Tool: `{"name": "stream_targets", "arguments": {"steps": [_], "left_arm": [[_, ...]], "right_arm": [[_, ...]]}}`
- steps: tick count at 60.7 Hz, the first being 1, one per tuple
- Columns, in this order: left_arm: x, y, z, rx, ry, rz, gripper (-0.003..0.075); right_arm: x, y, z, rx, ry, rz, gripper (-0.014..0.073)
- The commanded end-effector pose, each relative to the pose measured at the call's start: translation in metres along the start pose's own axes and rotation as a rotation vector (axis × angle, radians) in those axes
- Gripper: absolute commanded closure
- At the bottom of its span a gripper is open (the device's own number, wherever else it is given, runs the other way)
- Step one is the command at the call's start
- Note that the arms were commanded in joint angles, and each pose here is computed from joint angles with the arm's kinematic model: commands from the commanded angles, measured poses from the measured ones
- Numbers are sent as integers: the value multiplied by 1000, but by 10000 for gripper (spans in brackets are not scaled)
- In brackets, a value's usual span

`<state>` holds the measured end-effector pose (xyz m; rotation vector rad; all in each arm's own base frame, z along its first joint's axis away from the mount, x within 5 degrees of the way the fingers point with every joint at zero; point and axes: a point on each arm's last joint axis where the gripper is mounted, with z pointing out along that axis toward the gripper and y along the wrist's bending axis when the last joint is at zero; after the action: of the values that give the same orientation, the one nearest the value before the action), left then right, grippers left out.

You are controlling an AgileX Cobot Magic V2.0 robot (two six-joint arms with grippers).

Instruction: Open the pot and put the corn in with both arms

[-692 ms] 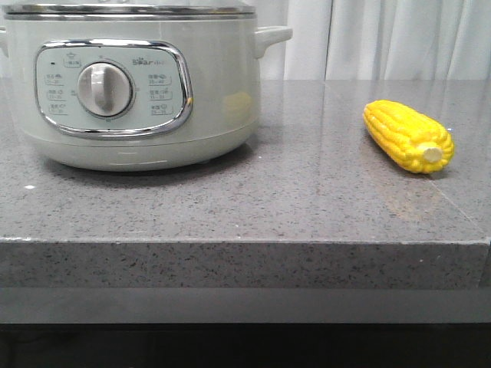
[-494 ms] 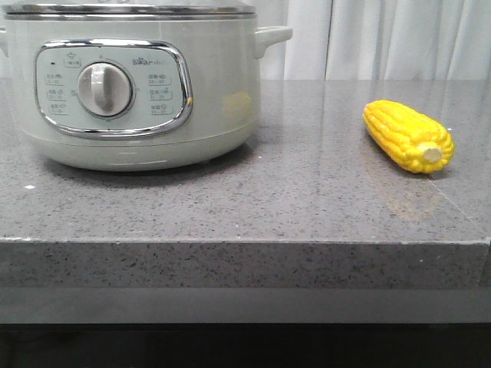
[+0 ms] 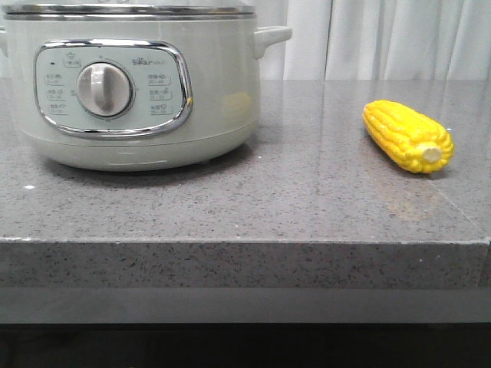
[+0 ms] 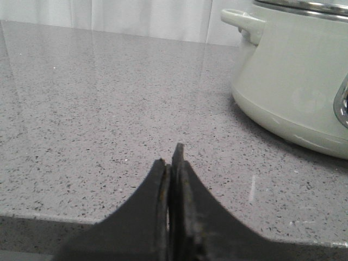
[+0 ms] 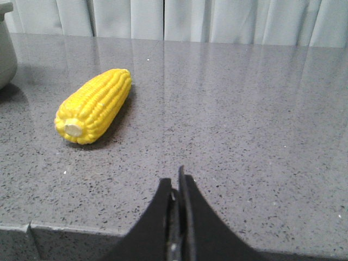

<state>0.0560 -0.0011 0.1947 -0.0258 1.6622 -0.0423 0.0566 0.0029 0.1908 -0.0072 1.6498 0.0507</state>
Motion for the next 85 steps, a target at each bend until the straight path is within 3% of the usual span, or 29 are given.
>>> {"name": "stream_targets", "arguments": {"steps": [1,38,50,57,68,77,85], "left_arm": [[-10,0,-2,-2,-110,-13,739],[-10,0,-2,-2,-114,-15,739],[-22,0,-5,-5,-213,-26,739],[-39,-1,-9,1,-198,-25,739],[-103,-4,-14,-2,-140,22,739],[-146,-6,9,-2,-46,22,739],[-163,-6,29,-3,-5,19,739]], "right_arm": [[-9,-1,-2,11,-106,-7,663],[-9,-1,-2,11,-106,-7,663],[-12,-1,-3,14,-126,-7,663],[-30,0,-7,8,-153,-8,663],[-89,3,-18,-7,-181,-11,653],[-130,4,-5,-7,-152,-11,653],[-146,4,13,-6,-101,-10,653]]}}
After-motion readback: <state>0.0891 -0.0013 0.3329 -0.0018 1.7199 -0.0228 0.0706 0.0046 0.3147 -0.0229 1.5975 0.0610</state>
